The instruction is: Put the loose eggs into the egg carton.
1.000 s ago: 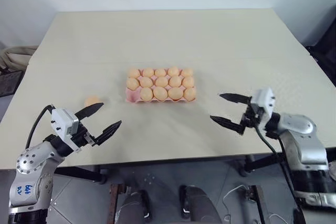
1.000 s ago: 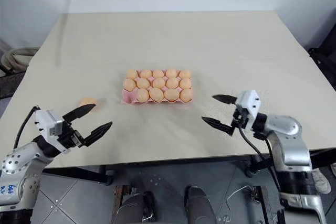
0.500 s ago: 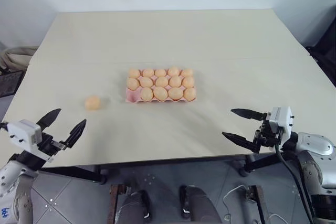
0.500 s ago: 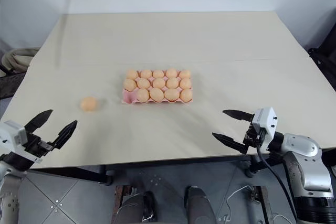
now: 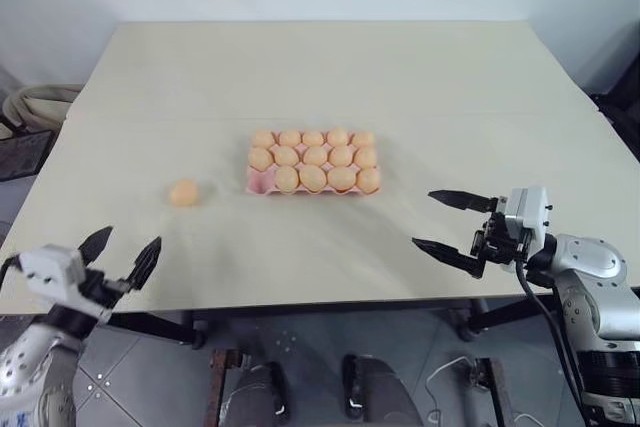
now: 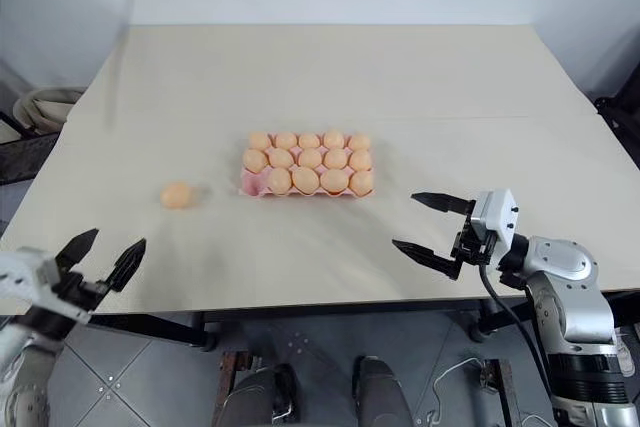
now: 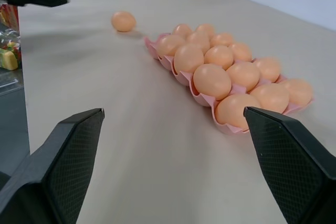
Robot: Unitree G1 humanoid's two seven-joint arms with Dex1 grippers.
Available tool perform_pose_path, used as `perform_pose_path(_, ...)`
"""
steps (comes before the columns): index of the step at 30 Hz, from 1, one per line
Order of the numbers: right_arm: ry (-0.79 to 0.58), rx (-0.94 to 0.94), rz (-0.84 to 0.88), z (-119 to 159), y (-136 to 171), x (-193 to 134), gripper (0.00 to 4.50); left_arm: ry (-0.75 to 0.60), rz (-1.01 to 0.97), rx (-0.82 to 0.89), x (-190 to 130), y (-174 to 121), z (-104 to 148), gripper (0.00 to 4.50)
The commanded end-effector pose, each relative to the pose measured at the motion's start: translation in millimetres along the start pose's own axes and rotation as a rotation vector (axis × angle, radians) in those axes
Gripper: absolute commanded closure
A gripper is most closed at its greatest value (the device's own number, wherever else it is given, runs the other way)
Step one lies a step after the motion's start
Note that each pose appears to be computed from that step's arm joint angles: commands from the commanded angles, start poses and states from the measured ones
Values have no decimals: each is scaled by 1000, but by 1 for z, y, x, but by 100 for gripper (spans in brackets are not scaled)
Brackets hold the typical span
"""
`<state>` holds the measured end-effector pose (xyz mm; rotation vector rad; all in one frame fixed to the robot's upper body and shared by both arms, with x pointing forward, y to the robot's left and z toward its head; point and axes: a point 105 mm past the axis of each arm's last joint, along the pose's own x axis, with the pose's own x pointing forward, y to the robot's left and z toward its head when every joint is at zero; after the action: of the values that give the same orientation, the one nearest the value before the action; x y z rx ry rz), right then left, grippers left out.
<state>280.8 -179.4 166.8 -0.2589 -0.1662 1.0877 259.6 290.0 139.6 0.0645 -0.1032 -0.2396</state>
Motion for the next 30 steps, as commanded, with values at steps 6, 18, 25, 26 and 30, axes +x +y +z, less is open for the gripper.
perform_pose_path(6, -12, -36, -27, 13, 6, -1, 5, 104, -28, 76, 79, 14, -8, 0)
perform_pose_path(18, -33, -33, -84, 13, 7, 1, 0, 164, -88, 40, 112, 7, -23, 154)
perform_pose_path(25, -25, -44, -104, 13, 2, -1, 0, 35, -221, 23, 113, -13, 4, 278)
perform_pose_path(26, -22, -45, -109, 13, 1, -2, 0, 9, -264, 24, 115, -21, 11, 278)
perform_pose_path(30, -6, -50, -131, 10, -1, -8, 0, -32, -468, 39, 129, -61, 29, 278)
